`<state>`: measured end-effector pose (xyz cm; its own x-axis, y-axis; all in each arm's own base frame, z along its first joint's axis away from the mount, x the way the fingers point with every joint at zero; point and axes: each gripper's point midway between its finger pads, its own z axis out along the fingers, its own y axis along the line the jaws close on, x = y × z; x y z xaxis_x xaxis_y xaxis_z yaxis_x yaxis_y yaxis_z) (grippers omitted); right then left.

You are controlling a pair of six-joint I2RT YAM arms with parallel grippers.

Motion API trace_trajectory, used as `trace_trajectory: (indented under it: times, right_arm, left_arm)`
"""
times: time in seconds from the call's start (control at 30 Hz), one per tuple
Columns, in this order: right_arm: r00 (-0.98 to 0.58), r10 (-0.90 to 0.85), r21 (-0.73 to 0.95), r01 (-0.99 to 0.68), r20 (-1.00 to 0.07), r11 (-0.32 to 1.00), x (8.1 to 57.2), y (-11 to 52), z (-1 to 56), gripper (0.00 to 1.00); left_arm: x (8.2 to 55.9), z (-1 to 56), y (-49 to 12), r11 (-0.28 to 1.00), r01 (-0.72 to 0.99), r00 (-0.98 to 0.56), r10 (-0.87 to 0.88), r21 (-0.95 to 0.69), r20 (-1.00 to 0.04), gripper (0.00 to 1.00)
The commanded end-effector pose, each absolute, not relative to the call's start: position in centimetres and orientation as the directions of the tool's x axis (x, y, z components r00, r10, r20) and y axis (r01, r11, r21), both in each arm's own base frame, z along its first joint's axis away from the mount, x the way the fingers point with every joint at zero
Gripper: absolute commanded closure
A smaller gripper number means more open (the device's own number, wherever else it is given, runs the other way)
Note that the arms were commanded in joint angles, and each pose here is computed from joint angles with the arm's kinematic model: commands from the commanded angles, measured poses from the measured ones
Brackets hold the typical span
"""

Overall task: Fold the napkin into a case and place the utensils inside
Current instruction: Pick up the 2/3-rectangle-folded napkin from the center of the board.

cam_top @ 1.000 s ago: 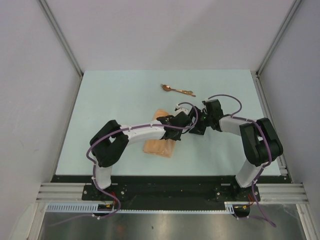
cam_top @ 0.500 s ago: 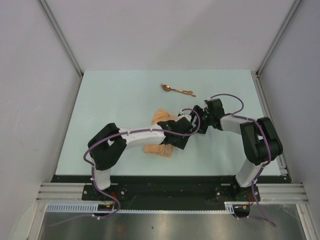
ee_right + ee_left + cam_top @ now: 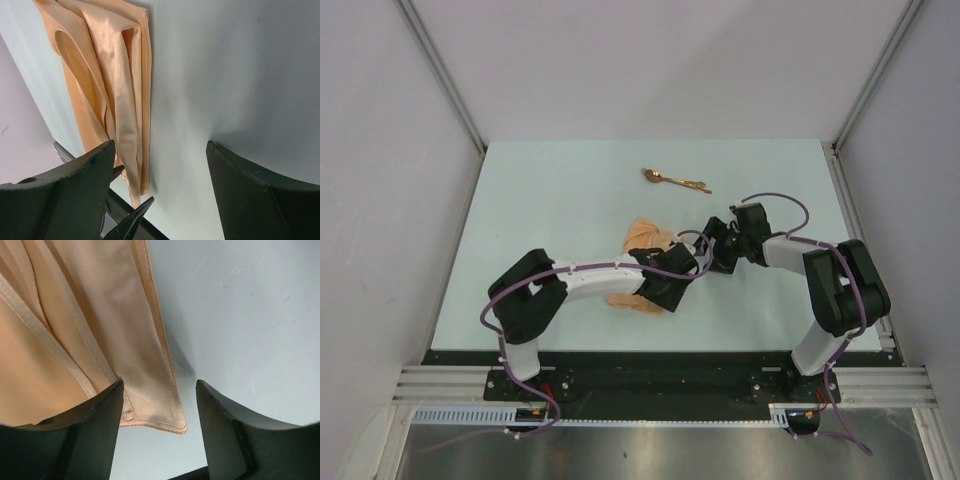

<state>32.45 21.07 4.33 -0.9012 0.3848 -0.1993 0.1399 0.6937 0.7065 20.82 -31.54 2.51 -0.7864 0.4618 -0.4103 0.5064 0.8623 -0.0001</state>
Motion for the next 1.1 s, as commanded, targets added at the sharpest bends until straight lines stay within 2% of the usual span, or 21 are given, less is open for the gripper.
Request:
trace_trajectory:
  times: [0.0,0.07,0.1,0.17,0.33,0.37,0.4,0.47,0.5,0.6,0.87,1.07]
  right_arm:
    - [-0.900,0.365,0.710,0.097,-0.237,0.698,32.0,21.2,5.4,0.22]
    - [-0.901,0.362,0.708,0.094,-0.239,0.700,31.9,21.1,5.4,0.22]
    - [-0.901,0.363,0.705,0.098,-0.237,0.702,31.7,21.0,5.3,0.21]
    - [-0.898,0.366,0.702,0.096,-0.244,0.705,31.6,20.9,5.4,0.22]
    - [-0.894,0.367,0.691,0.096,-0.257,0.717,31.5,21.5,5.3,0.22]
    - [-0.899,0.362,0.694,0.096,-0.248,0.713,31.4,21.9,5.2,0.22]
    - [-0.904,0.366,0.698,0.115,-0.221,0.706,31.1,22.2,4.9,0.21]
    - [-0.899,0.371,0.715,0.102,-0.231,0.692,31.7,22.9,5.3,0.21]
    - [-0.899,0.374,0.718,0.104,-0.228,0.688,31.8,23.2,5.2,0.21]
    - [-0.897,0.384,0.730,0.111,-0.218,0.674,32.2,24.1,5.5,0.20]
    - [-0.887,0.428,0.743,0.168,-0.174,0.648,32.4,26.4,5.2,0.21]
    - [-0.888,0.421,0.726,0.165,-0.185,0.668,33.2,27.2,4.0,0.25]
  left_arm:
    - [20.6,1.6,-32.0,0.851,0.525,-0.789,0.478,-0.019,-0.386,0.38]
    - [20.6,0.4,-31.4,0.851,0.525,-0.799,0.484,-0.023,-0.356,0.43]
    - [20.3,0.0,-31.5,0.848,0.529,-0.805,0.485,-0.042,-0.342,0.49]
    - [20.3,-0.9,-30.9,0.848,0.530,-0.807,0.493,-0.028,-0.326,0.52]
    - [20.5,-2.5,-30.4,0.849,0.529,-0.807,0.506,0.009,-0.304,0.68]
    - [20.6,-2.5,-30.5,0.849,0.529,-0.807,0.506,0.009,-0.306,0.71]
    - [20.6,-2.5,-30.6,0.848,0.530,-0.805,0.507,0.011,-0.308,0.79]
    - [21.0,-2.1,-30.5,0.852,0.523,-0.803,0.500,0.020,-0.324,0.86]
    - [21.0,-1.5,-30.7,0.852,0.524,-0.800,0.498,0.014,-0.336,0.92]
    - [21.2,0.6,-31.1,0.853,0.521,-0.791,0.474,-0.021,-0.386,1.00]
    - [21.1,4.7,-32.7,0.831,0.534,-0.784,0.417,-0.156,-0.460,1.00]
    - [20.7,5.0,-33.4,0.819,0.530,-0.795,0.390,-0.219,-0.464,1.00]
